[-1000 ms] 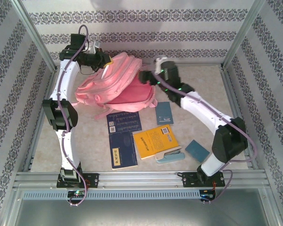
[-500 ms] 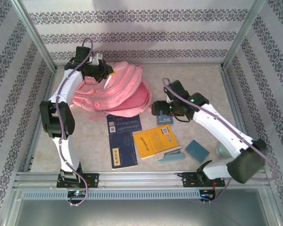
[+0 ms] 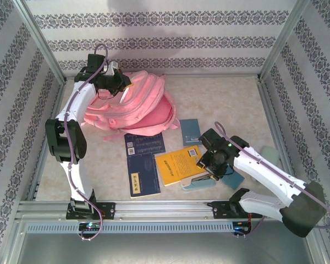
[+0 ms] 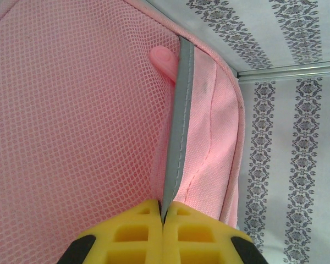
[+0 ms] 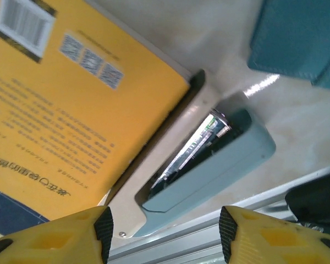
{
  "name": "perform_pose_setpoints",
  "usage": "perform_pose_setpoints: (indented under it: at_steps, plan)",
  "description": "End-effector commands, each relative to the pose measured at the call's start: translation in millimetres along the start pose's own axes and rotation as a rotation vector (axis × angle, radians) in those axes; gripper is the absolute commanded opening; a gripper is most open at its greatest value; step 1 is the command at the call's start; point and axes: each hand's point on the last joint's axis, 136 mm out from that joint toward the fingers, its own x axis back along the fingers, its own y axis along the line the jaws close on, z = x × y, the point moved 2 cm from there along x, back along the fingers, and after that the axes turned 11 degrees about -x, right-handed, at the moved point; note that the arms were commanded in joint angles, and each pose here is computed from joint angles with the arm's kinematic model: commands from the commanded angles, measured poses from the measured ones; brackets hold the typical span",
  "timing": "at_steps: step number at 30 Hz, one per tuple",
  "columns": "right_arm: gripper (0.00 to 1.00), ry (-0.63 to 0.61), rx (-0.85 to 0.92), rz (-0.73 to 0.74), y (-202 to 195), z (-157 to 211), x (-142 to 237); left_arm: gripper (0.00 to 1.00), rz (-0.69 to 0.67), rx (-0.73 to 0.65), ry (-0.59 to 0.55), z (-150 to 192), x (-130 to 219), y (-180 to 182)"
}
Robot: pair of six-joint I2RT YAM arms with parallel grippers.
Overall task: Pack the student bag
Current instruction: Pick up the loose stationery from the bottom-center of the table.
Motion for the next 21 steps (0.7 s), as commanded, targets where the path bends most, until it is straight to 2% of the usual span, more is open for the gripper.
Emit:
perform_pose_setpoints:
  at_steps: [1,6,21]
  plan:
    - [0.55,-0.017,-0.211,-0.034,0,-1,-9,0.00,0.016,-0.083,-0.078,-12,24,-23]
    - [0.48,-0.063,-0.272,-0.071,5,-8,-18,0.00,0.016,-0.088,-0.083,-12,26,-24]
    - [0.50,-0.112,-0.353,-0.021,14,-11,-52,0.00,0.019,-0.086,-0.088,-12,29,-24]
